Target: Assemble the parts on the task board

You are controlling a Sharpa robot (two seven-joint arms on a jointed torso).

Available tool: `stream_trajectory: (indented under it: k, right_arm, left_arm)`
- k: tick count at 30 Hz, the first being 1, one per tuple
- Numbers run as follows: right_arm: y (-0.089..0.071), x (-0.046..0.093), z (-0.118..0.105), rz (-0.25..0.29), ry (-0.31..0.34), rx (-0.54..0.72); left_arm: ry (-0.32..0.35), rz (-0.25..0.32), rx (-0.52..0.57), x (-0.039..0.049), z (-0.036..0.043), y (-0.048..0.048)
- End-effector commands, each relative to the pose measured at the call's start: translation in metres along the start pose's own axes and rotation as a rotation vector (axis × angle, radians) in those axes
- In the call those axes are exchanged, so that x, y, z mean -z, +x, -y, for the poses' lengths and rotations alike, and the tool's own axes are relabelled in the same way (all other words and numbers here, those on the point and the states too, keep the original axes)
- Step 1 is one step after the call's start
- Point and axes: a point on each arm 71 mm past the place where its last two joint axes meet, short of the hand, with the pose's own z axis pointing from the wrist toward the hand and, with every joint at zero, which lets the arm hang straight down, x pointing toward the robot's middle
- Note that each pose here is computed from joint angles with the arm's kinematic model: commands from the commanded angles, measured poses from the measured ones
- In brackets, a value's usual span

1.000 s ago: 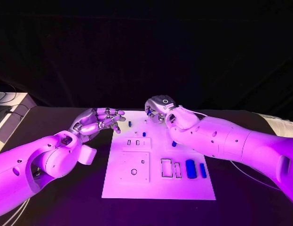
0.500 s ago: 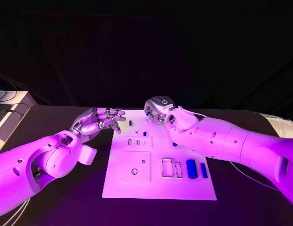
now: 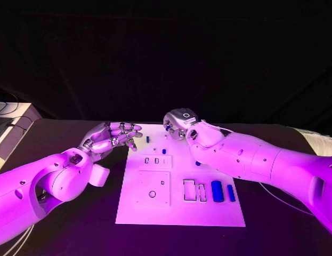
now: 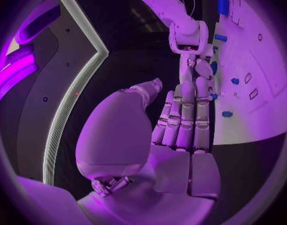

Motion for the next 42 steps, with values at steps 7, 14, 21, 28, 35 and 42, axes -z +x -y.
stream_trajectory:
  k: [7, 14, 21, 28, 35, 42]
  right_arm:
    - [0.001, -0.001, -0.002, -0.008, -0.014, 0.004]
    - [0.002, -0.001, -0.001, -0.024, -0.016, -0.007]
    - [0.002, -0.001, 0.001, -0.021, -0.014, -0.011]
    - [0.001, 0.0, 0.002, -0.011, -0.012, -0.014]
    - [-0.001, 0.002, 0.005, 0.012, -0.006, -0.017]
    - [-0.007, 0.012, 0.01, 0.069, -0.017, -0.069]
  left_arm:
    - [0.006, -0.018, 0.005, -0.0014, 0.0005, 0.0024]
    - [0.004, -0.018, 0.005, -0.0016, 0.0003, 0.0025]
    - [0.002, -0.021, 0.006, -0.0017, 0.0, 0.0027]
    - [0.001, -0.019, 0.005, -0.0017, -0.0003, 0.0019]
    - [0.001, -0.018, 0.005, -0.0017, -0.0006, 0.0013]
    - [0.004, -0.016, 0.005, -0.0016, -0.0007, -0.0001]
